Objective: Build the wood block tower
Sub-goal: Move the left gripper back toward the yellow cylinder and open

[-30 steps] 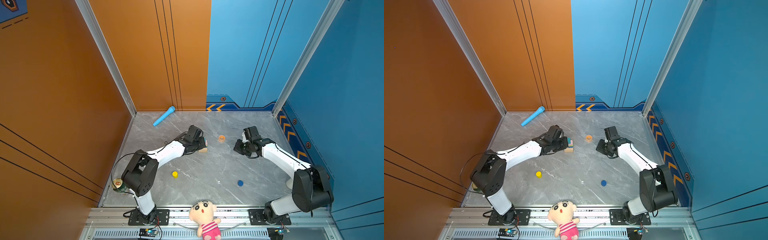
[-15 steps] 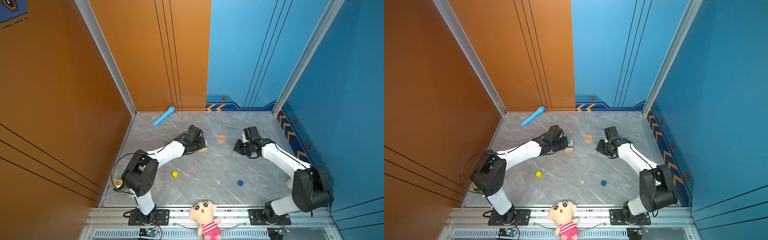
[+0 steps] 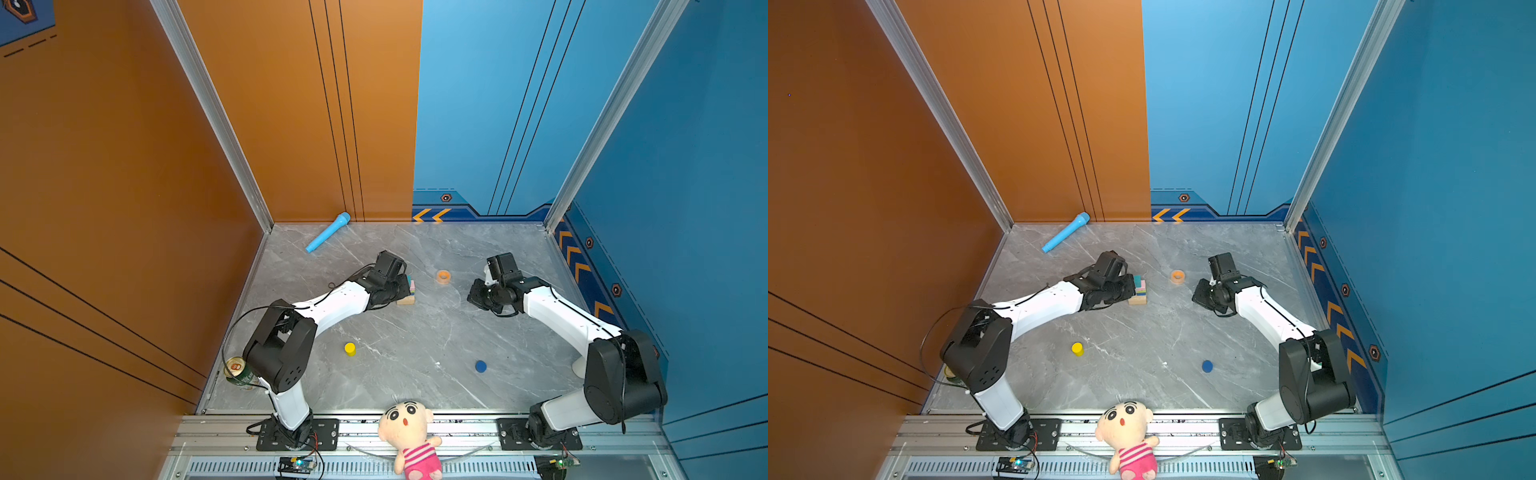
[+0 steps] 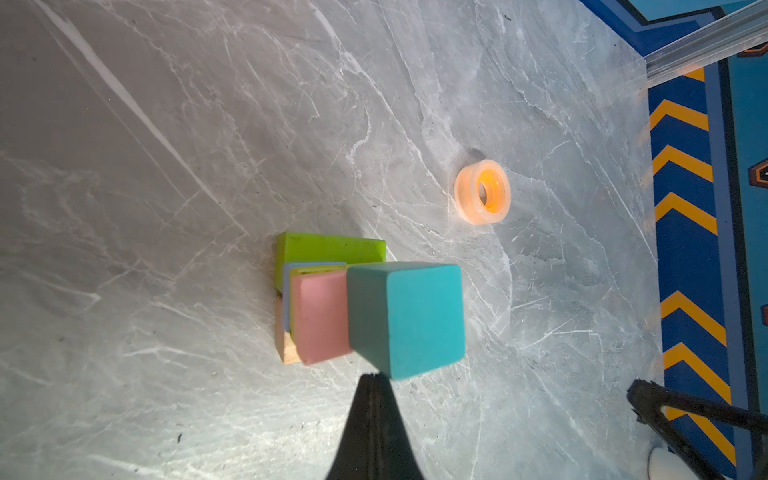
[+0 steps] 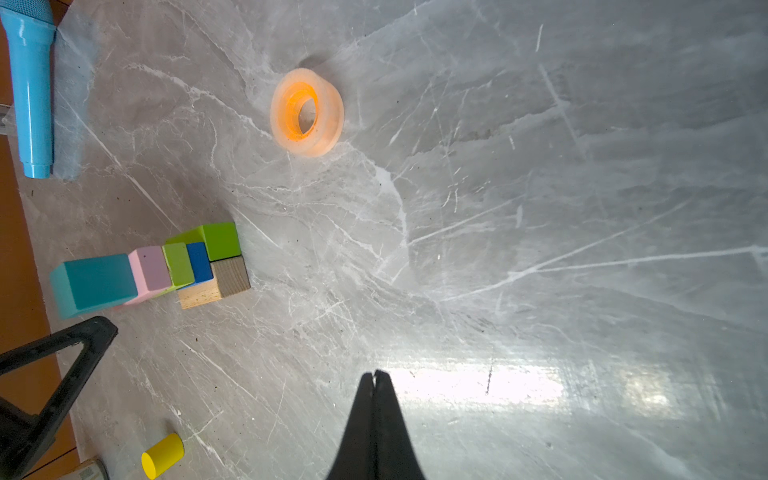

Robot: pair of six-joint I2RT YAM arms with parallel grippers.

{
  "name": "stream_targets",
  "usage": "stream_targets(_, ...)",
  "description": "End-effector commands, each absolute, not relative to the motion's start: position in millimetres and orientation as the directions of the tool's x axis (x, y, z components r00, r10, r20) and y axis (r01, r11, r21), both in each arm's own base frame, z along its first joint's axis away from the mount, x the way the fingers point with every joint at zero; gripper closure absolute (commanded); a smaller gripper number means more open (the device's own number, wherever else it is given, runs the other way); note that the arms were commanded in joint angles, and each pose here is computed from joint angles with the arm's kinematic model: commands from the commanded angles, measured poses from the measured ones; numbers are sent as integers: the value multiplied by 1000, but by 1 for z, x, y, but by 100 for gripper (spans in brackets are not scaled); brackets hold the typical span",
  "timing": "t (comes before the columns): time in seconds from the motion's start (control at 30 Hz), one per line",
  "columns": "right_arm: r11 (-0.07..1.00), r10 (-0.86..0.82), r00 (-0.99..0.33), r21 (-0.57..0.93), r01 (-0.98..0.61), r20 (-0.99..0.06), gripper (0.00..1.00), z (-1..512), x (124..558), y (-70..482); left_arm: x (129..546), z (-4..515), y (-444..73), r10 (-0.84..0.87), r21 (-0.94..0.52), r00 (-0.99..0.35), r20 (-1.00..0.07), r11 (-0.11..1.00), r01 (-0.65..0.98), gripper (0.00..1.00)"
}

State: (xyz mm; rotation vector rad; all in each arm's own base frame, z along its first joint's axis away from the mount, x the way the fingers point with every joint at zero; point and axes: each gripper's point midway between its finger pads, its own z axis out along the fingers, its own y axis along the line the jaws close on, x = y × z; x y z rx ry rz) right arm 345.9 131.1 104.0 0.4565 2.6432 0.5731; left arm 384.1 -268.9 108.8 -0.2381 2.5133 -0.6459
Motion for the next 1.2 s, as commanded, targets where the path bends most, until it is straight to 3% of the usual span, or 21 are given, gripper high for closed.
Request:
stream_targets(0.0, 861, 394, -866, 454, 230, -307, 99, 104, 345, 129, 386, 114, -264, -276, -463, -837, -473, 886, -30, 100)
stream_targets(0.53, 862, 387, -866, 458, 218, -316, 99, 106, 340, 133, 355, 141, -256, -241, -417, -803, -545, 909, 9, 100)
stream_targets(0.97, 870, 355, -876, 457, 183, -326, 99, 108, 335, 145, 304, 142, -194, -220, -273, -798, -561, 959, -72, 100)
stream_targets(1.1, 874, 347, -878, 454, 174, -331, 99, 109, 333, 148, 288, 137, -174, -209, -239, -825, -526, 967, -92, 88)
stream_targets(1.17, 875, 345, -878, 451, 174, -332, 99, 109, 333, 148, 280, 135, -163, -201, -215, -838, -507, 971, -103, 78)
